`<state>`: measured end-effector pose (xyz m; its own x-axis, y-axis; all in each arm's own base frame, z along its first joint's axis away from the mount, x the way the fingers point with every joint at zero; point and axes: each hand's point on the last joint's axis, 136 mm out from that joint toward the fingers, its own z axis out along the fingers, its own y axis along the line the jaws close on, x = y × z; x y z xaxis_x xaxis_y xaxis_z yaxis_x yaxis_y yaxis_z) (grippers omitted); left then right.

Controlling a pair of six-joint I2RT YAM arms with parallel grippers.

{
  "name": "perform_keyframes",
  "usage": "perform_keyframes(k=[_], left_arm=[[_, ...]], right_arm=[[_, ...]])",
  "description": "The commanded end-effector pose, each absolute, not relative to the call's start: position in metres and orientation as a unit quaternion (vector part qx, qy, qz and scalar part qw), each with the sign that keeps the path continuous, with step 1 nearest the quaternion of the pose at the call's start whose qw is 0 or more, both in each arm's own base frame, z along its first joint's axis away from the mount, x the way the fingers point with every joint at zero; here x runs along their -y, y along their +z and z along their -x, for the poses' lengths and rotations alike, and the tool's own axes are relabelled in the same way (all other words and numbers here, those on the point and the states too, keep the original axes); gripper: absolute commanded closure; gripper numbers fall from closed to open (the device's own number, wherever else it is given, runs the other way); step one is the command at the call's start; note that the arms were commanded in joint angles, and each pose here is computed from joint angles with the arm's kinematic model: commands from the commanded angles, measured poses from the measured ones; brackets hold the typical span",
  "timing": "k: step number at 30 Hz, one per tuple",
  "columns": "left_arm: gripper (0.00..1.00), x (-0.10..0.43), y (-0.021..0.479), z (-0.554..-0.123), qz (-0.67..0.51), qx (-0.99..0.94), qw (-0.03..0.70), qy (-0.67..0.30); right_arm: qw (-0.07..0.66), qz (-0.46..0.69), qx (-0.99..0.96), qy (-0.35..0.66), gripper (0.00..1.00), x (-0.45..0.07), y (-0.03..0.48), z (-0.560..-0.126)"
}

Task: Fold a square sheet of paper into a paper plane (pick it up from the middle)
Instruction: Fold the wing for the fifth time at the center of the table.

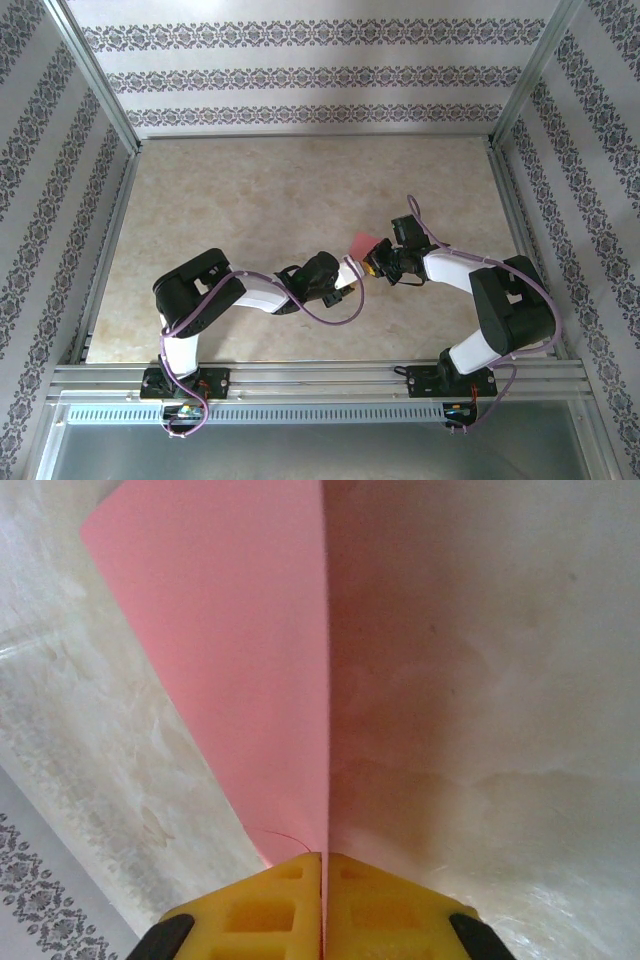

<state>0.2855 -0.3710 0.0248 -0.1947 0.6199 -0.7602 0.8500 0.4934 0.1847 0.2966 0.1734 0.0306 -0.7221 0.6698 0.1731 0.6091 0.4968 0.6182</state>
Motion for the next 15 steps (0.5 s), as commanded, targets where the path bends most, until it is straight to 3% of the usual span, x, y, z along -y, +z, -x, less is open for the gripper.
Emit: perform_keyframes(k=[1, 7, 15], left_arm=[[0.69, 0.3798, 0.0254, -0.2851, -0.487, -0.757, 0.412, -0.141], [0.7, 0.3808, 0.0274, -0.2859, -0.484, -0.759, 0.412, -0.143], [0.79, 0.3794, 0.0241, -0.2848, -0.481, -0.764, 0.406, -0.143]], right_arm=[[0.038, -0.369, -0.86, 0.35, 0.91, -0.1778, 0.038, -0.2979], [0.032, -0.371, -0.86, 0.349, 0.9, -0.1792, 0.0354, -0.2969], [0.03, -0.371, -0.86, 0.348, 0.87, -0.1795, 0.0344, -0.2963]])
